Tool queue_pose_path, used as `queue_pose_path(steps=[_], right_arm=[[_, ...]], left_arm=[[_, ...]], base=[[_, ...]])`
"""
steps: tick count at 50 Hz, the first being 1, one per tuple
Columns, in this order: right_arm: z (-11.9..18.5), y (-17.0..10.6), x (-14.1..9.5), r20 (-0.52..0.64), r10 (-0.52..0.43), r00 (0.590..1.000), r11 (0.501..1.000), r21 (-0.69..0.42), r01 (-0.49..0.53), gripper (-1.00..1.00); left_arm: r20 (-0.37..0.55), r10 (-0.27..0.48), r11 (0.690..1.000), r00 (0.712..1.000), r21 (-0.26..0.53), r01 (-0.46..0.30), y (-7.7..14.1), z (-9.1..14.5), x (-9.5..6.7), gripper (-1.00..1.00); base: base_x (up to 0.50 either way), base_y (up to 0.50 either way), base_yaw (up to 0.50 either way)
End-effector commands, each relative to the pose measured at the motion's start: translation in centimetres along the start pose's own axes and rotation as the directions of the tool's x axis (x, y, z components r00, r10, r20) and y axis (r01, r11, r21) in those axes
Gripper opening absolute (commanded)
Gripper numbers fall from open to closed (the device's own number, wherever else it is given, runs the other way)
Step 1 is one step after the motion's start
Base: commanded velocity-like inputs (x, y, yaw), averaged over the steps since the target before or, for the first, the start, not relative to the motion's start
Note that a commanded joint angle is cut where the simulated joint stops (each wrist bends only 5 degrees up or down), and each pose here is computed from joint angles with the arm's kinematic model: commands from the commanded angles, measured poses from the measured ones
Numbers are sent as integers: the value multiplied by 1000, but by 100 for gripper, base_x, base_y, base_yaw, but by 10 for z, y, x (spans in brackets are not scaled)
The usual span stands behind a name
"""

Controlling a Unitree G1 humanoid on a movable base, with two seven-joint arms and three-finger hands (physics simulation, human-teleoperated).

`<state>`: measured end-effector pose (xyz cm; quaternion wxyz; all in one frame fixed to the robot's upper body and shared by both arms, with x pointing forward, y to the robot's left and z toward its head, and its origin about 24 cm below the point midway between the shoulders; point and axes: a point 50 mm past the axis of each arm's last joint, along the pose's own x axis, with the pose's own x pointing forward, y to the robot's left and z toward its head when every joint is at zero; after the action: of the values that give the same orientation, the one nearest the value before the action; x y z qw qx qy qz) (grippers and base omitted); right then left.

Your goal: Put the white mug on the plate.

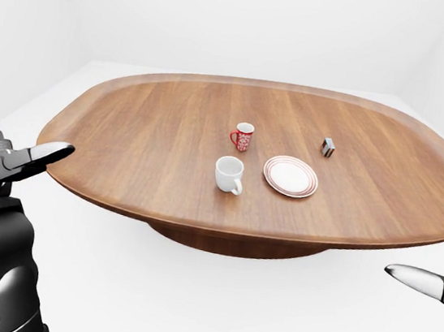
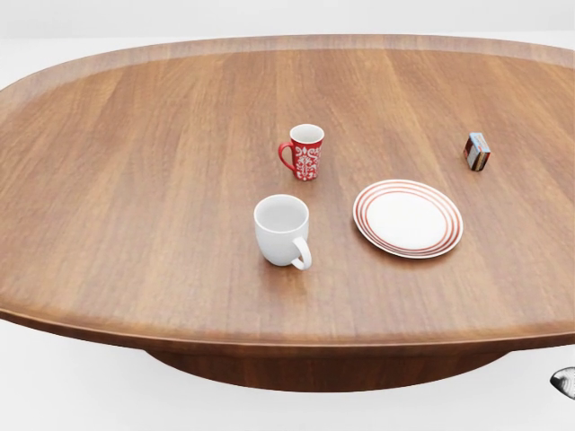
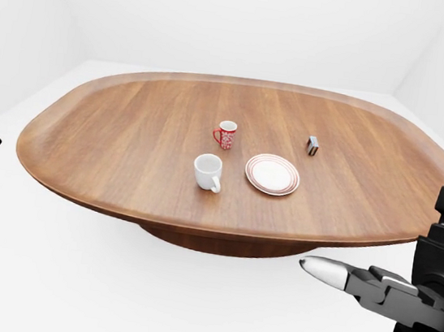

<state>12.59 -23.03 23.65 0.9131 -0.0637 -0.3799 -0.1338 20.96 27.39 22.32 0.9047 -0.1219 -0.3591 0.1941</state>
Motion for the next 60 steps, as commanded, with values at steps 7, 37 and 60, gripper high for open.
queue_pose_path(steps=[7,37,60], right_arm=[[0,1,0,7,5,1000,1000,10,-5,100],[-1,4,0,5,18,1000,1000,7,-18,100],[-2,5,0,10,23,1000,1000,-1,-23,100]], left_arm=[[1,-5,1000,1000,-3,5,-1,0,0,100],[-3,-8,1000,1000,-4,8,-2,-1,-2,100],[0,-9,1000,1000,-6,9,-2,0,-2,100]], base=[[0,0,0],[37,0,0],[40,0,0]])
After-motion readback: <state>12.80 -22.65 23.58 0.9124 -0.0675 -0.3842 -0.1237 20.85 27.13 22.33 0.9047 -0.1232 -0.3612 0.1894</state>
